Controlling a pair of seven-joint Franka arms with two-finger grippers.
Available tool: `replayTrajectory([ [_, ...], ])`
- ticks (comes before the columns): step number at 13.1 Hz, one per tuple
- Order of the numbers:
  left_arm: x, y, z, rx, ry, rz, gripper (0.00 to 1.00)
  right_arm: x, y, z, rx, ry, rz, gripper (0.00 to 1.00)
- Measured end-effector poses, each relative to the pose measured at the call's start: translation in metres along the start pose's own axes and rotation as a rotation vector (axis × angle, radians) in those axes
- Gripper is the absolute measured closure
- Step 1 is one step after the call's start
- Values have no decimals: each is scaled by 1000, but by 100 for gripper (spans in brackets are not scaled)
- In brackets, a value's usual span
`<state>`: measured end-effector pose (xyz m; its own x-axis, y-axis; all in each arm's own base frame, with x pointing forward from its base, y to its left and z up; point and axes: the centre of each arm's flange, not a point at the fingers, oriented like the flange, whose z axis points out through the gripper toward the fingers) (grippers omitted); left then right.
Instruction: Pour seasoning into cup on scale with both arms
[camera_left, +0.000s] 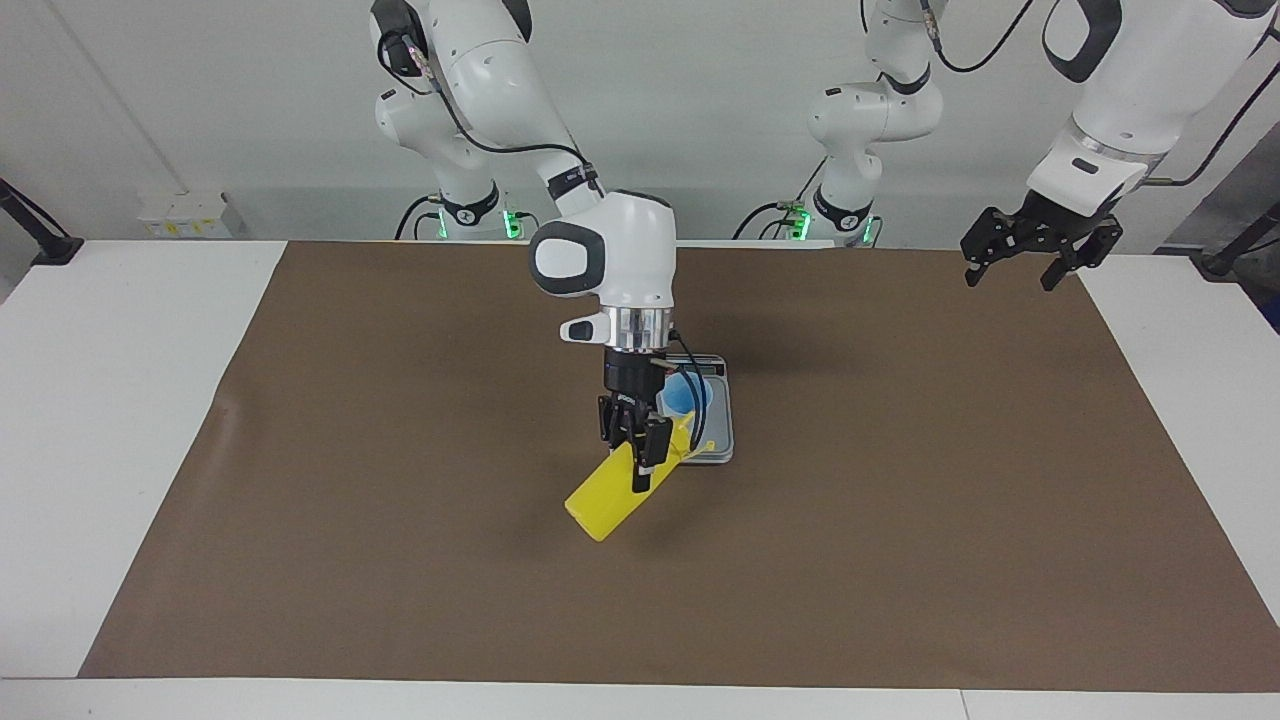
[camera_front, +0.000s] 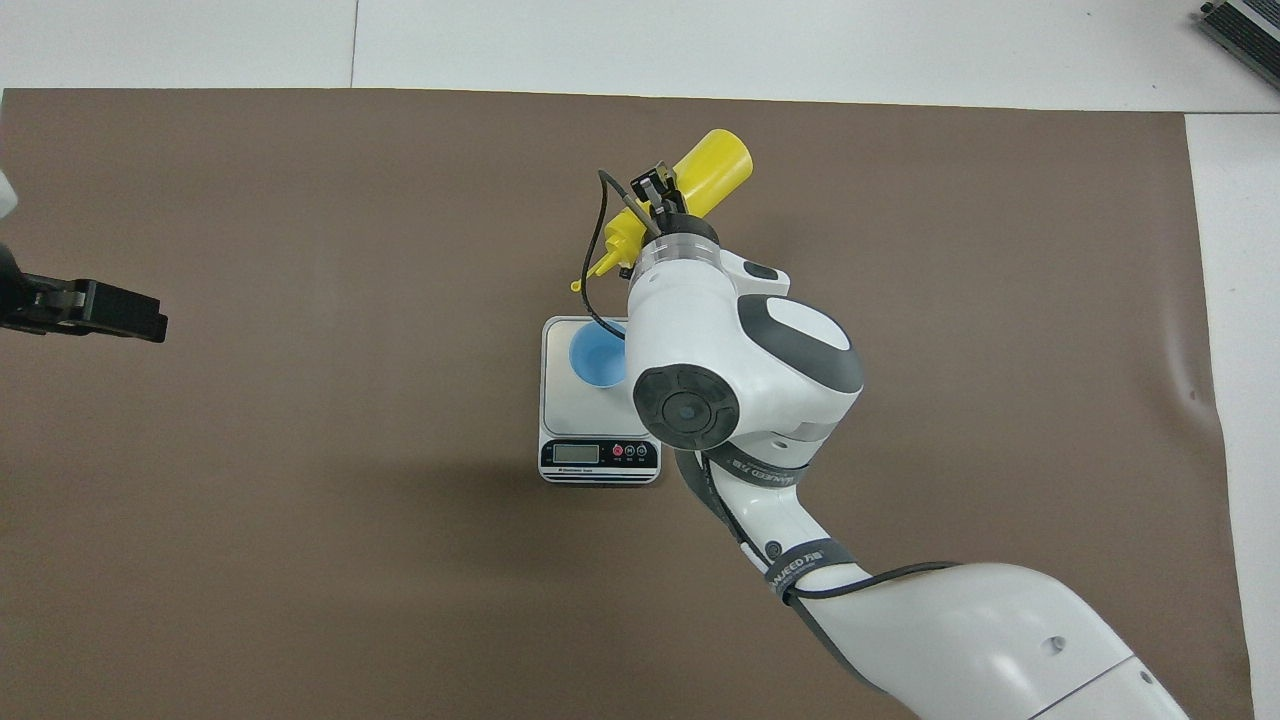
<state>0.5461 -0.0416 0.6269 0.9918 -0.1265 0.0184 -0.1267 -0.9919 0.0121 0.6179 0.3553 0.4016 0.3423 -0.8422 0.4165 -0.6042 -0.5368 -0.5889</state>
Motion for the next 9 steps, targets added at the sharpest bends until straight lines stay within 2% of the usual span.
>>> replayTrajectory([
  [6, 0, 0, 0, 0, 2, 0, 0, -40, 36, -10, 31, 45, -258, 48],
  [9, 0, 0, 0, 0, 2, 0, 0, -42, 48, -14, 38, 61, -307, 48],
])
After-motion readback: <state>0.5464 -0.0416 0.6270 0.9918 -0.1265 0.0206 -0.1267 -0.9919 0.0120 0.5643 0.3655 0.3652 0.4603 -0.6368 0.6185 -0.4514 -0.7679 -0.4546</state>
